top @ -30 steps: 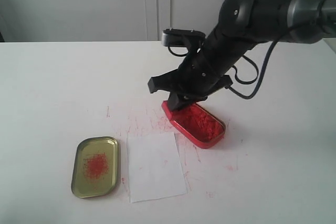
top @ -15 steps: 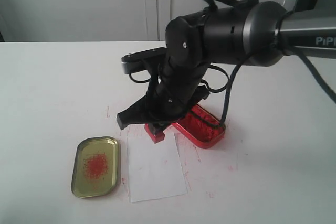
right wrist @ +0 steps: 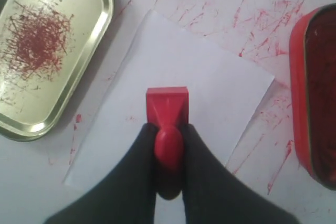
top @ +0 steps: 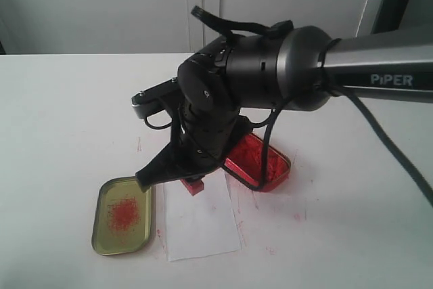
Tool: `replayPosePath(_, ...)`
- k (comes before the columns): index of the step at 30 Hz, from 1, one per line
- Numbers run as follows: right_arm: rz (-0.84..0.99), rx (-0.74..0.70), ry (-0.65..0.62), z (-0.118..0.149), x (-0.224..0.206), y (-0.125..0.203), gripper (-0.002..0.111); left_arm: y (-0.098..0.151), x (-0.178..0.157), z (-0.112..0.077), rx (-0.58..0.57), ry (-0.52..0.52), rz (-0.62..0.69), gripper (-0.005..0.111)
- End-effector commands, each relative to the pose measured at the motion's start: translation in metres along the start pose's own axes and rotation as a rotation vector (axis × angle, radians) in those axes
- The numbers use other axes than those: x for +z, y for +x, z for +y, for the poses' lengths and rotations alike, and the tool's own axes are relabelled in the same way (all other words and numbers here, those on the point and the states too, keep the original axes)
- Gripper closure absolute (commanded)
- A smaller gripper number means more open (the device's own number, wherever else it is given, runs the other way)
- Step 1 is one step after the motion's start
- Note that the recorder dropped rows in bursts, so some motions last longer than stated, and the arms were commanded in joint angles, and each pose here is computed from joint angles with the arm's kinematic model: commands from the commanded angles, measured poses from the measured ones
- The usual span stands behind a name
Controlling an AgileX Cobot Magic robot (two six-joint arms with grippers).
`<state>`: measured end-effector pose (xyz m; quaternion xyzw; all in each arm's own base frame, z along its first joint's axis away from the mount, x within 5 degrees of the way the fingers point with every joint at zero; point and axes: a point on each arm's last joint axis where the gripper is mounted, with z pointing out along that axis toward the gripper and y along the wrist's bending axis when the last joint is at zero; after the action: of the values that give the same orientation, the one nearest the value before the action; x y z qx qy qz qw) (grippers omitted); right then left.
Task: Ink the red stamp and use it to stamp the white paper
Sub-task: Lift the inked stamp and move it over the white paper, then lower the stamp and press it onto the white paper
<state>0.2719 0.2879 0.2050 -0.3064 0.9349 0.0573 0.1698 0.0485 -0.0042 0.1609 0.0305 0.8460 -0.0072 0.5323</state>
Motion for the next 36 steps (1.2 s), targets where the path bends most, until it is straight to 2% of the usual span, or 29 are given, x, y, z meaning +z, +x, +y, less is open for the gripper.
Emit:
replayPosePath(1, 0.023, -0.007, 0.013, 0.0, 0.013, 0.002, 0.108, 0.003, 0.001, 0.0, 0.001, 0.003, 0.011, 0.107)
replayPosePath(22, 0.012, 0.135, 0.004, 0.001, 0.034, 0.009, 0.108, 0.003, 0.001, 0.0, 0.001, 0.003, 0.011, 0.107)
replayPosePath(32, 0.033, 0.143, 0.015, 0.0, 0.033, 0.01, 0.108, 0.003, 0.001, 0.0, 0.001, 0.003, 0.011, 0.107)
replayPosePath(36, 0.035, 0.133, 0.034, 0.0, 0.023, 0.0, 0.108, 0.003, 0.001, 0.0, 0.001, 0.003, 0.011, 0.107)
